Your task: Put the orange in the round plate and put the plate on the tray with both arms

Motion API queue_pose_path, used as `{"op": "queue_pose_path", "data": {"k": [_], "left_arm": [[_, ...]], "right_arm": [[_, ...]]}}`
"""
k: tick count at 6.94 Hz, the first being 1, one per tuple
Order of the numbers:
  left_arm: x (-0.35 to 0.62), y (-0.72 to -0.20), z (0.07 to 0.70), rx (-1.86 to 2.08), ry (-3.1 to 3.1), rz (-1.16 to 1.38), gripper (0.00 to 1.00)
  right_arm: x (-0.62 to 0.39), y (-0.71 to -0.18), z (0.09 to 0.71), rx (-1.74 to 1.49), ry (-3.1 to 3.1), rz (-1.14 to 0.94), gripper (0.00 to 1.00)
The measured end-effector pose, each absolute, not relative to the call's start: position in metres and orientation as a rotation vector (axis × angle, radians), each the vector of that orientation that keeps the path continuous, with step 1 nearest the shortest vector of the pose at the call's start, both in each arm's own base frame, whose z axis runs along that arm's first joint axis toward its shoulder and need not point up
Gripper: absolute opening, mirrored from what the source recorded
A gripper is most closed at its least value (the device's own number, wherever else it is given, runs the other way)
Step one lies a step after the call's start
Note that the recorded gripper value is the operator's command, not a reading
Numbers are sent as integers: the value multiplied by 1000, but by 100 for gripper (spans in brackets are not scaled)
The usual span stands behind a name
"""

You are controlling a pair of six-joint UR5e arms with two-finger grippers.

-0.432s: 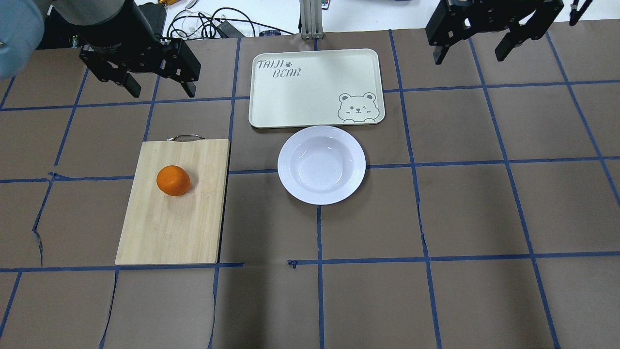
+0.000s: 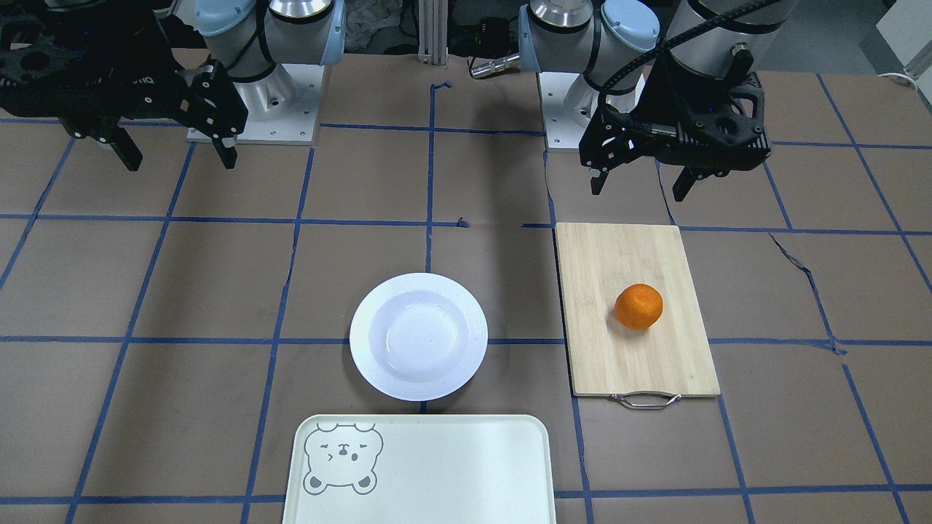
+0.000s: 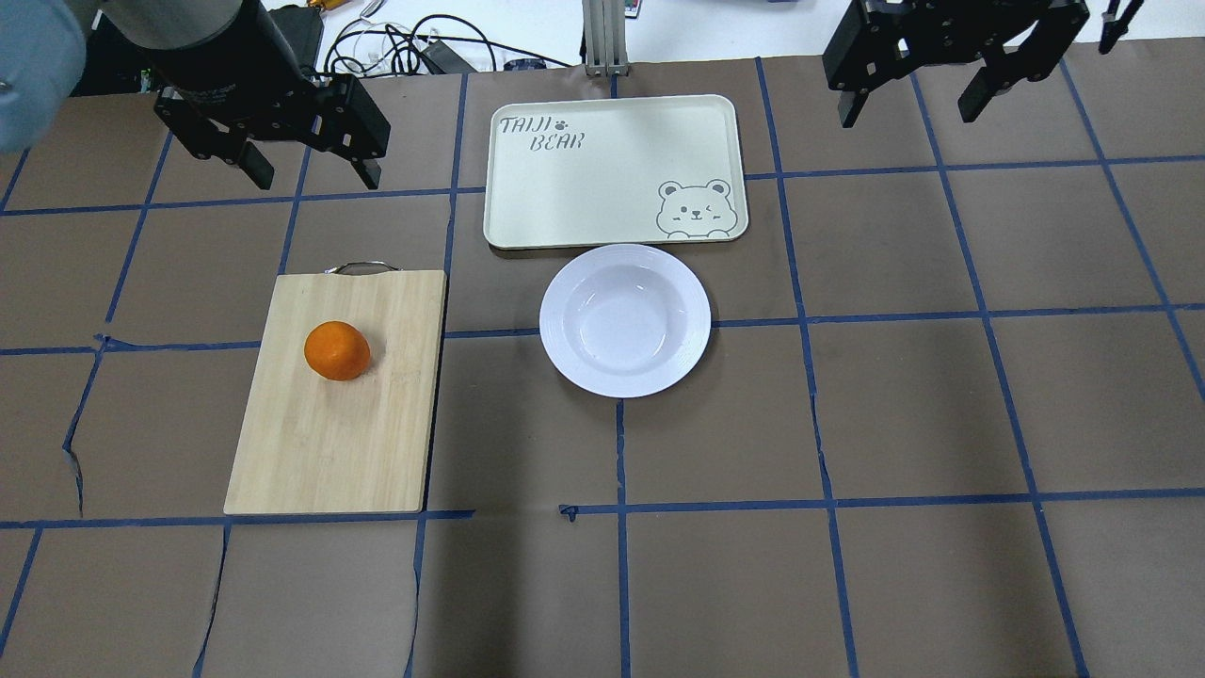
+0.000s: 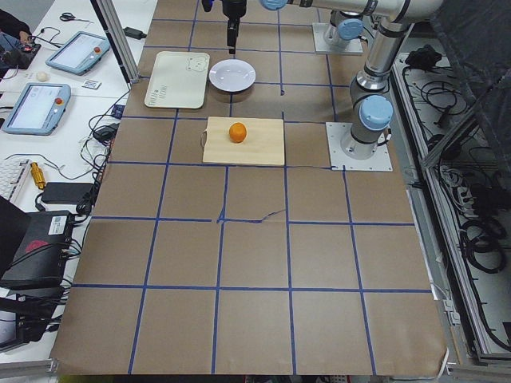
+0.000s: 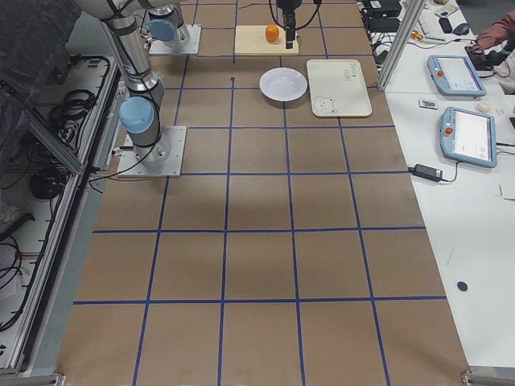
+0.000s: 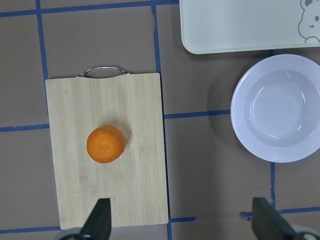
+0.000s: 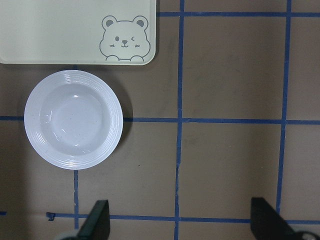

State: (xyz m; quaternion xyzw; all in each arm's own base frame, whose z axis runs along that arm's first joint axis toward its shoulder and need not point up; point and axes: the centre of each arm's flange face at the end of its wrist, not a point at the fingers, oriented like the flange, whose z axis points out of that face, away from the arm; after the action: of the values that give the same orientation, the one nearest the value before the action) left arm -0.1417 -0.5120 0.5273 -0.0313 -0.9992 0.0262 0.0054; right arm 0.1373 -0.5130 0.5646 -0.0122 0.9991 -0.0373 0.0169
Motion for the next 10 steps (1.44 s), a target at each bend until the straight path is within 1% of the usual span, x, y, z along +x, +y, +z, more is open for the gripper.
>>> {"op": "queue_pose_path", "data": {"k": [7,10], "left_arm": [[-137,-511,527,-85,-3133,74,100],[-131,-523,511,-64,-3133,24,100]], "right_arm": [[138,-517,556,-49,3109,-91,100],[138,-517,547,-46,3108,-68,100]]}}
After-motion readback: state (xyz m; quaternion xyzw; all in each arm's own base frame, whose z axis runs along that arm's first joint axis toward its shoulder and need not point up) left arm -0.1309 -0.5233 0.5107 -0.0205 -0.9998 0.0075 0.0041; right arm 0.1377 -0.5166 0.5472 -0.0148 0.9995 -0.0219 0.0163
